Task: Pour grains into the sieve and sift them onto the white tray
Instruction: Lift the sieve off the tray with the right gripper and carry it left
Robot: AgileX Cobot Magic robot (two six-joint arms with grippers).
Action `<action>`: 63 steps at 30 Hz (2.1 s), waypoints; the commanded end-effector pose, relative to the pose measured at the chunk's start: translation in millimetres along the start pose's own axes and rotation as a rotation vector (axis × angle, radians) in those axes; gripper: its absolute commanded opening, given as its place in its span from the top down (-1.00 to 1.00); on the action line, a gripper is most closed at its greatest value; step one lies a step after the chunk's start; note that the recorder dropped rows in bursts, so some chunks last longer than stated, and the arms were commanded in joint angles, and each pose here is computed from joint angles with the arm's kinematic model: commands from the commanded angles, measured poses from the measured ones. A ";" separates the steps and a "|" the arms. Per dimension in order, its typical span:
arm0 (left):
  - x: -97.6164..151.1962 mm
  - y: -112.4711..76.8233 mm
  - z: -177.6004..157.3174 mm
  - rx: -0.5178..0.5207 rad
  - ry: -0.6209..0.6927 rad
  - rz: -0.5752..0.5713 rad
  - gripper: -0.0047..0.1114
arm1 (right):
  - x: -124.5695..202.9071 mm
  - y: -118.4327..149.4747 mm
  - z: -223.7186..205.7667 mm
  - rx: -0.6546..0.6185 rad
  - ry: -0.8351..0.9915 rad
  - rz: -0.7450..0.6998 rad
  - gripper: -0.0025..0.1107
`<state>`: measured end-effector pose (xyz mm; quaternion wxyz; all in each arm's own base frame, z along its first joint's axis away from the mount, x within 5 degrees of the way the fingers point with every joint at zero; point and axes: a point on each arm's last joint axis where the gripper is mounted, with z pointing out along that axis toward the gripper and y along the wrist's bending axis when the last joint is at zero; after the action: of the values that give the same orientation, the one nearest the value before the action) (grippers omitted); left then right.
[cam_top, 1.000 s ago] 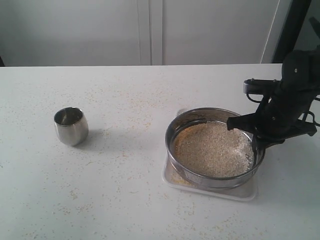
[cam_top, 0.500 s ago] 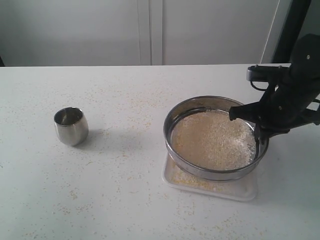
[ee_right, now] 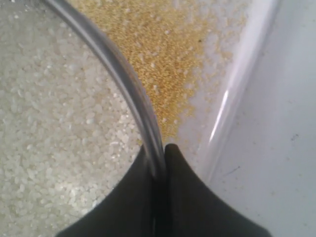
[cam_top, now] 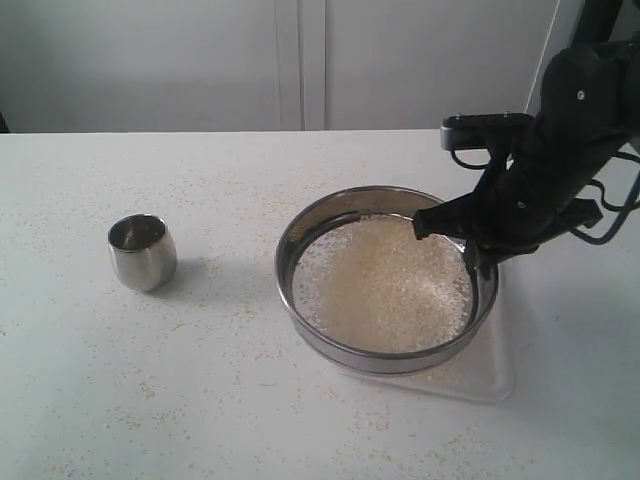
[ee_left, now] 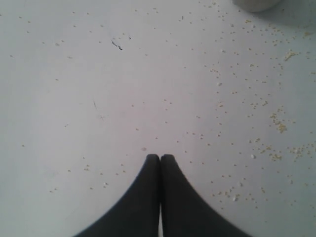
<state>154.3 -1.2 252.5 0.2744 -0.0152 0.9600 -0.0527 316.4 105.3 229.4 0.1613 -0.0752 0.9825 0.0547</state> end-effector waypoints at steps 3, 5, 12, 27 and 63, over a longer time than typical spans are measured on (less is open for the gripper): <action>2.4 -0.4 -0.3 0.006 0.009 -0.012 0.92 | -3.1 32.7 -11.4 -0.052 -0.046 -0.075 0.96; 2.4 -0.4 -0.3 0.006 0.009 -0.012 0.92 | -0.8 44.0 -10.7 -0.065 -0.049 -0.106 0.96; 2.4 -0.4 -0.3 0.006 0.009 -0.012 0.92 | 3.0 78.5 -2.9 -0.107 -0.028 -0.184 0.96; 2.4 -0.4 -0.3 0.006 0.009 -0.012 0.92 | -3.4 145.1 27.0 -0.157 0.004 -0.382 0.96; 2.4 -0.4 -0.3 0.006 0.009 -0.012 0.92 | -13.4 200.7 80.9 -0.175 0.000 -0.611 0.96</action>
<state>154.3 -1.2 252.5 0.2744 -0.0152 0.9600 -0.0527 318.4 312.8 165.9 0.1457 -0.3810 0.9094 0.0807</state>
